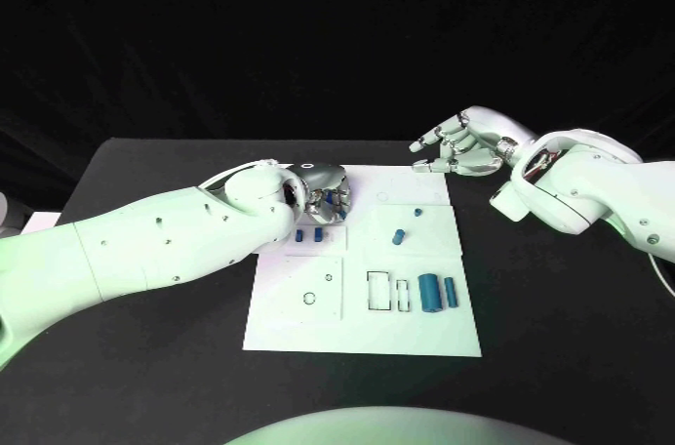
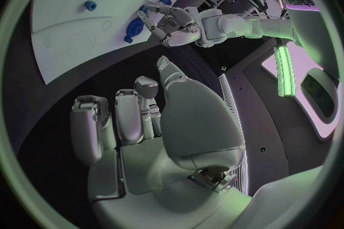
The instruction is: Assemble the parts on the task board
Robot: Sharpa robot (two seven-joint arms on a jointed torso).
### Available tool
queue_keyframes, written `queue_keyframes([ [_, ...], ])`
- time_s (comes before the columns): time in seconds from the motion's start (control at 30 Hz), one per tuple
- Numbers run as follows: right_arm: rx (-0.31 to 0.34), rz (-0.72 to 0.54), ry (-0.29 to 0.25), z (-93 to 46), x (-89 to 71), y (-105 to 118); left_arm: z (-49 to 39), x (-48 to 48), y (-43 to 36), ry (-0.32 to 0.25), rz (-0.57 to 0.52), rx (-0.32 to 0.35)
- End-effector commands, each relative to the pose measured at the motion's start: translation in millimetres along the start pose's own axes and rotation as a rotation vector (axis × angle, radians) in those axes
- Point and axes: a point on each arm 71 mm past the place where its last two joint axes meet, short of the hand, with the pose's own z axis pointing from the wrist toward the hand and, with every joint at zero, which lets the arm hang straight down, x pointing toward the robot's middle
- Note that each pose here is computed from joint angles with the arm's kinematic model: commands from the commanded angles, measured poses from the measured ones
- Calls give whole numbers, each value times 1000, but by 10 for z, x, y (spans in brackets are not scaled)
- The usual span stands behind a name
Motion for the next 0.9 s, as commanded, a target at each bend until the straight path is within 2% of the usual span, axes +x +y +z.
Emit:
queue_keyframes([
  [0.03,-13,-6,12,1,15,14,0,149,-15,70,4,3],
  [0.2,-13,-5,12,-1,15,14,-1,155,-9,71,4,1],
  [0.57,-13,-5,11,0,12,12,-19,98,-18,-11,-16,17],
  [0.9,-12,-5,11,6,10,4,-87,46,6,-48,-34,24],
])
